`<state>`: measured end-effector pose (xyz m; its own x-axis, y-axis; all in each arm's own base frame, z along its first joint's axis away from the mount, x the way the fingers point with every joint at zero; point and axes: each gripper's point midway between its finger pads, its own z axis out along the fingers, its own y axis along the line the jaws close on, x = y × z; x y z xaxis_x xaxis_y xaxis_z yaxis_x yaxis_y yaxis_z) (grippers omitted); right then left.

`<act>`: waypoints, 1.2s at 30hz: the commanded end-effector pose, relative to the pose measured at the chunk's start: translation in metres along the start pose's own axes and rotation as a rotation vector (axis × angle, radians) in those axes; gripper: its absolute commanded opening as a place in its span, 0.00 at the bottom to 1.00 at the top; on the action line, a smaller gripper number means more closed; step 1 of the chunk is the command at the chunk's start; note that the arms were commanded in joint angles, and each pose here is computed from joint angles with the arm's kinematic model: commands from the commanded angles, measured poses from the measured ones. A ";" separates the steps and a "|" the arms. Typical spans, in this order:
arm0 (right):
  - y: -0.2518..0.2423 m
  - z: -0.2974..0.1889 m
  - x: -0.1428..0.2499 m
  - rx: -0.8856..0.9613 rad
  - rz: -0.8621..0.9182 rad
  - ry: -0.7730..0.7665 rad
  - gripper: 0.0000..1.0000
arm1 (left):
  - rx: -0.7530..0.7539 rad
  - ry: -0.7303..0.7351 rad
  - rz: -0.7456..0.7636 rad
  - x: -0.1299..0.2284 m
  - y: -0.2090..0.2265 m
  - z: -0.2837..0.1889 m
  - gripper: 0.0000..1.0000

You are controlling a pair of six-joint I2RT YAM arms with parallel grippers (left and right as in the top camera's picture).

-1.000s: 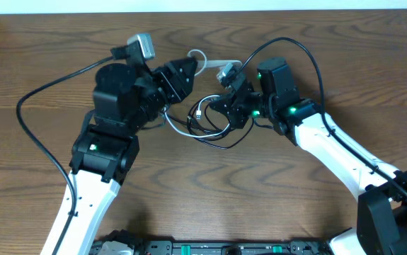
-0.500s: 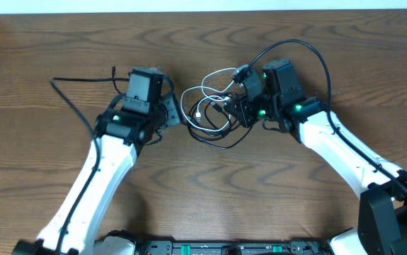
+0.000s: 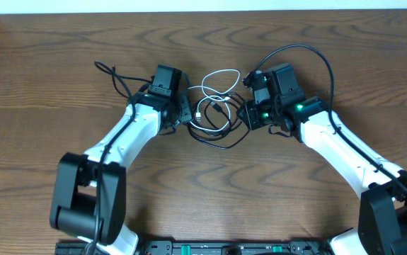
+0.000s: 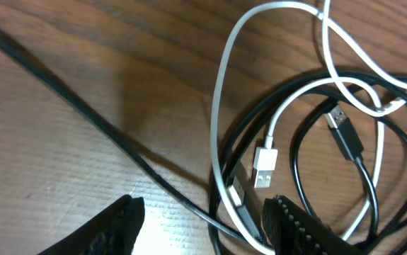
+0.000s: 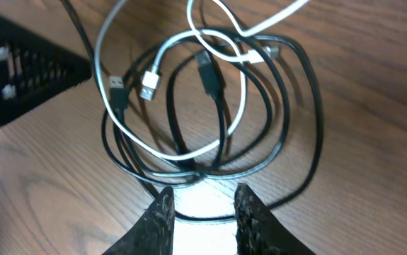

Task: Untangle cables

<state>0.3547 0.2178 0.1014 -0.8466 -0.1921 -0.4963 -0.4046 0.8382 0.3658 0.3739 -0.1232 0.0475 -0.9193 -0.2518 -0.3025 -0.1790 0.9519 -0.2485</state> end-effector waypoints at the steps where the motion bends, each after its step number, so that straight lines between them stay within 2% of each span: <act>1: -0.006 -0.008 -0.003 0.021 0.021 -0.015 0.23 | 0.038 -0.003 0.021 -0.004 -0.007 0.012 0.59; 3: -0.007 -0.009 -0.003 0.023 0.024 -0.013 0.23 | 0.054 -0.015 0.022 -0.007 -0.010 0.016 0.54; 7: -0.008 -0.009 0.002 0.026 0.031 0.007 0.21 | 0.073 -0.049 0.026 -0.016 -0.015 0.016 0.31; 11: -0.009 -0.009 0.009 0.031 0.040 0.032 0.21 | 0.053 -0.055 0.025 -0.016 -0.011 0.017 0.32; 16: -0.010 -0.009 0.013 0.034 0.046 0.050 0.21 | -0.078 -0.095 0.018 -0.018 0.015 0.024 0.36; 27: -0.010 -0.009 0.016 0.036 0.051 0.063 0.21 | -0.070 -0.075 0.015 -0.015 0.014 0.039 0.36; 30: -0.011 -0.010 0.018 0.038 0.056 0.070 0.21 | 0.017 -0.066 0.019 -0.016 -0.002 0.039 0.19; 31: -0.012 -0.010 0.019 0.039 0.056 0.072 0.21 | 0.079 -0.066 0.023 -0.018 -0.014 0.037 0.08; 36: -0.016 -0.011 0.018 0.044 0.066 0.072 0.22 | 0.313 -0.110 0.058 -0.038 -0.064 -0.003 0.07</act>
<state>0.3390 0.2002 0.0874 -0.8964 -0.1917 -0.3997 -0.3448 0.8682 0.3569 0.4117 -0.1482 0.0315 -0.8894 -0.2438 -0.3868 -0.0976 0.9277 -0.3604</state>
